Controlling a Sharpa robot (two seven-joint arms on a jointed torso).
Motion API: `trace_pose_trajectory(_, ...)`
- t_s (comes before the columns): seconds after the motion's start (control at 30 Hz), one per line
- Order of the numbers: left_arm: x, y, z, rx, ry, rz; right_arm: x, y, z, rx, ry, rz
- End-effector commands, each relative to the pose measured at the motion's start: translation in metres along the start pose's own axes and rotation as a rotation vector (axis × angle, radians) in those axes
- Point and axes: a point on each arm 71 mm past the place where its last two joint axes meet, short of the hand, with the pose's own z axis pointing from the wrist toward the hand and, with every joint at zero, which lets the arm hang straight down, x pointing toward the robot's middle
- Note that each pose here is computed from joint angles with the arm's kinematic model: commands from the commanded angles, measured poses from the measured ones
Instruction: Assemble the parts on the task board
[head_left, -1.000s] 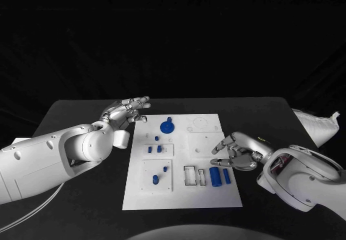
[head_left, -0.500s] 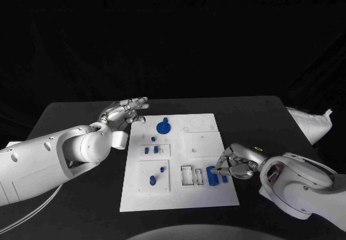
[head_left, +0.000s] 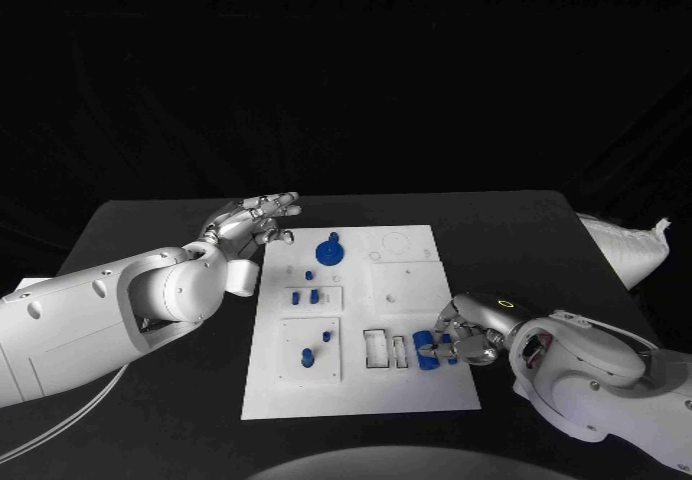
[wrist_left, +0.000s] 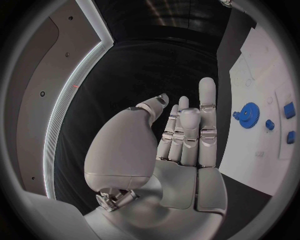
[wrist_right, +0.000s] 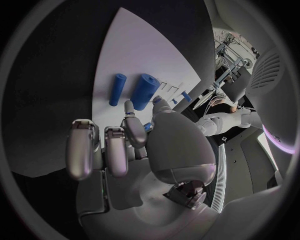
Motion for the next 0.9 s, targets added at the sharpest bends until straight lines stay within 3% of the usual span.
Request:
trace_pose_trajectory(0.03, 0.0018, -0.0007, -0.0003, 0.006, 0.021, -0.005, 0.004, 0.000, 0.001, 0.022, 0.030, -0.071)
trace_pose_trajectory(0.53, 0.0007, -0.0008, -0.0012, 0.003, 0.021, -0.005, 0.019, 0.009, 0.012, 0.015, 0.044, -0.091)
trace_pose_trajectory(0.9, 0.0007, -0.0006, -0.0015, 0.002, 0.023, -0.006, 0.011, 0.014, 0.007, 0.004, -0.062, 0.020)
